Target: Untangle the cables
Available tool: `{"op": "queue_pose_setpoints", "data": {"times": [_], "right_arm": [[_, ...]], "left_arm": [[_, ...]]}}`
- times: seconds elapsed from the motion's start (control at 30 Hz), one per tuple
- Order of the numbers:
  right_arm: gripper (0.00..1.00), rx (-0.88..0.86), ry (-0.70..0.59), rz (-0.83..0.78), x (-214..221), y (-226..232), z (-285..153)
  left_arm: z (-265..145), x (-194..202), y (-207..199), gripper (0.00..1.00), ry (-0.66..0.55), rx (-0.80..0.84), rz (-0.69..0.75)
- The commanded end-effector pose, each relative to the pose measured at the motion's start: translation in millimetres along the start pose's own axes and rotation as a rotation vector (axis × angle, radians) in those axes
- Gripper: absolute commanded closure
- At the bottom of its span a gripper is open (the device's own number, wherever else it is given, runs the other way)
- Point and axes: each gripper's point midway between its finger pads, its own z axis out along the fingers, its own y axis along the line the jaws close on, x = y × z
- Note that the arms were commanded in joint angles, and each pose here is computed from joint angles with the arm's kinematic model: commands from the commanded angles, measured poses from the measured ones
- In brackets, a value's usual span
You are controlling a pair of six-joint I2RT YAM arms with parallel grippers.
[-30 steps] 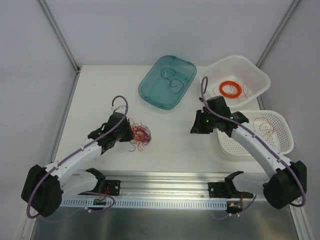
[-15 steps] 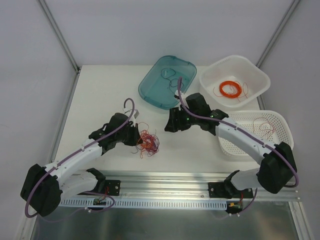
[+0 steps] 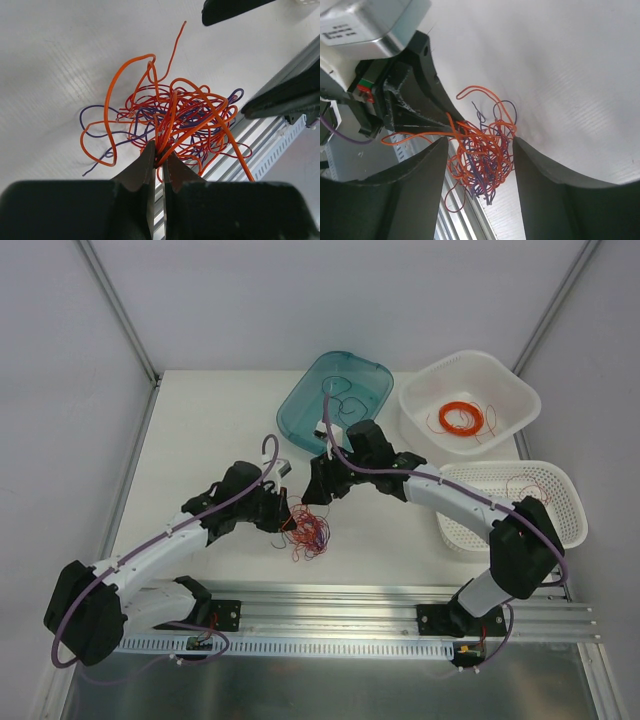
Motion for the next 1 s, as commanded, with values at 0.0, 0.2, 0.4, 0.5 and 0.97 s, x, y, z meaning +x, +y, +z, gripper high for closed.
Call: {"op": "queue_pose_setpoints", "data": {"times": [0.0, 0.2, 0.4, 0.5, 0.97], "right_arm": [[0.42, -0.14, -0.043, -0.132, -21.6, 30.9, -1.6], [0.4, -0.205, -0.014, -0.196, -14.6, 44.9, -0.8], [0.37, -0.223, 0.006, -0.237, -13.7, 51.1, 4.4], [0.37, -0.227, 0.004, -0.248, -15.1, 52.2, 7.0], [0.52, -0.242, 0.013, -0.267, -9.9, 55.4, 5.8]], "left_arm": [[-2.6, -17.5, -21.3, 1.0, -0.033, 0.086, 0.063], [-0.7, -19.5, -29.2, 1.0, -0.013, 0.12, 0.059], [-2.4, -23.3, -38.2, 1.0, -0.007, 0.159, 0.065], [-2.5, -23.6, -41.4, 1.0, -0.002, 0.171, 0.065], [-3.8, -19.7, -46.6, 1.0, 0.014, 0.201, 0.062]]}}
